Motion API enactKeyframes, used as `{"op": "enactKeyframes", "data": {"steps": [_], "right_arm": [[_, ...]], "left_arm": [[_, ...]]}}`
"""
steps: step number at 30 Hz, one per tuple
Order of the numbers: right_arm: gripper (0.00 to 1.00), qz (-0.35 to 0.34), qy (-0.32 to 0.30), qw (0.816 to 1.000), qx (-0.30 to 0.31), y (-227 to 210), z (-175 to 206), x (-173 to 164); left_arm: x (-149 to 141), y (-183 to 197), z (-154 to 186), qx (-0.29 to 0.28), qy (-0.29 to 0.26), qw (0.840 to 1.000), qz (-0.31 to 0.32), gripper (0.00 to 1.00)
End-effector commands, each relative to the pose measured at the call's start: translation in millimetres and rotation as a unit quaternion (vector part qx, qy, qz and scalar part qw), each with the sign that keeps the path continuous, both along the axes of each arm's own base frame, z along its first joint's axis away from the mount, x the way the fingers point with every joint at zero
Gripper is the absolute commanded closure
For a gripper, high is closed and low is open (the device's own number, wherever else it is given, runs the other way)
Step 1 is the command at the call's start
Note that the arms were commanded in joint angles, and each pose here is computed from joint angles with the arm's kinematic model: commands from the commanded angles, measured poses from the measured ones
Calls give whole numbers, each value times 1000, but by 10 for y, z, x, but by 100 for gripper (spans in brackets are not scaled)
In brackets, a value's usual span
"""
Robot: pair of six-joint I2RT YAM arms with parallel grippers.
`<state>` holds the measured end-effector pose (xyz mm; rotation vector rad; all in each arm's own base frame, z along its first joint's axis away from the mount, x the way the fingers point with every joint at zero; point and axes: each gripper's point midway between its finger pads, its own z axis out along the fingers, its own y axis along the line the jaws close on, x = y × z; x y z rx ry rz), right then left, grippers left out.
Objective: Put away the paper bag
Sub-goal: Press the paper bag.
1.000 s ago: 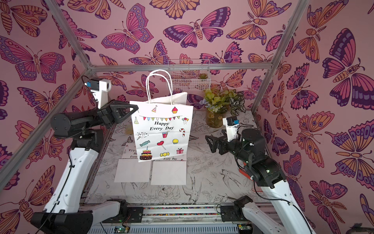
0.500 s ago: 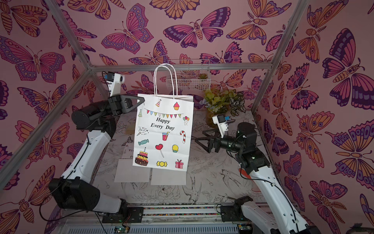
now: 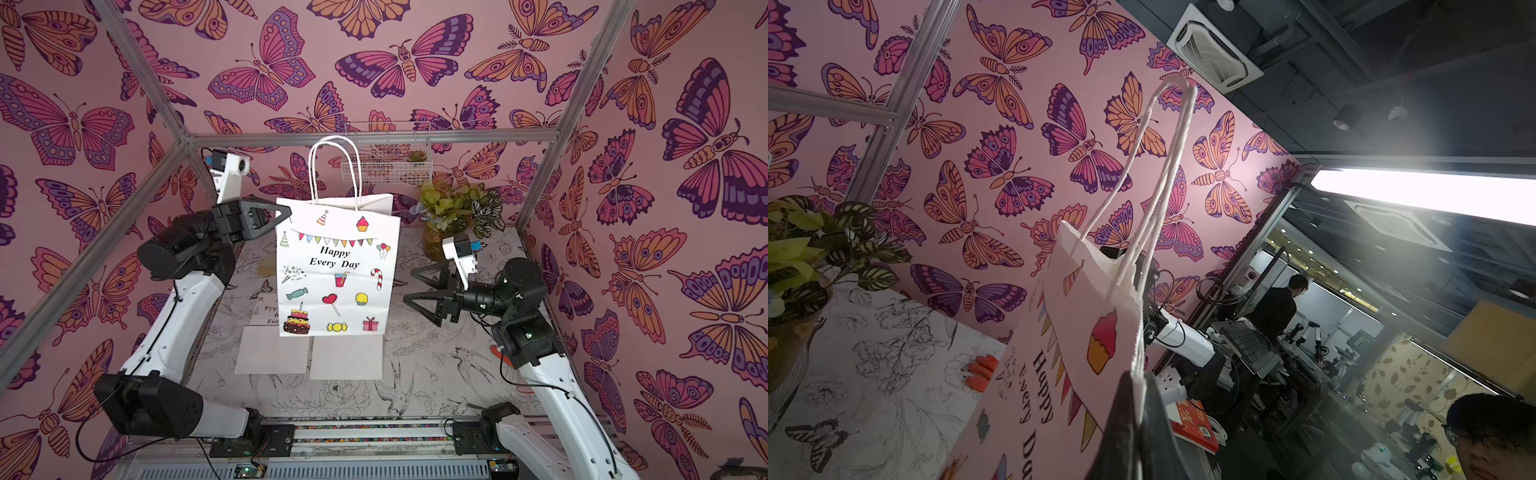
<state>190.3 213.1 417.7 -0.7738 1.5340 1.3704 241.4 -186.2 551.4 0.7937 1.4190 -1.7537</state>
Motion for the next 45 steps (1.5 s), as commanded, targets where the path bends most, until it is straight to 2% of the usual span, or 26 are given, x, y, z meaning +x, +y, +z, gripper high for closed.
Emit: {"op": "enactKeyframes", "data": {"steps": [1, 14, 23, 27, 33, 38, 45], "right_arm": [[1, -6, -54, 998, 9, -35, 330, -81], [1, 78, -109, 990, 40, 126, 805, 48], [0, 89, -125, 987, 37, 203, 938, 202], [0, 103, -129, 985, 40, 261, 946, 127], [1, 133, -146, 979, 45, 368, 974, -163], [9, 115, -147, 981, 61, 367, 1039, -185], [34, 83, -124, 984, 94, 421, 1143, -64]], "left_arm": [[-186, -16, -25, 12, -25, 1000, -9, 100], [-317, -184, -136, 33, -10, 998, -50, 100], [-305, -246, -187, 40, -8, 997, -63, 100], [-237, -276, -203, 38, -2, 997, -66, 100], [-137, -280, -89, 17, -6, 998, -58, 100], [-105, -271, -4, 0, -15, 999, -49, 100], [-135, -267, -16, 2, -18, 999, -40, 100]]}}
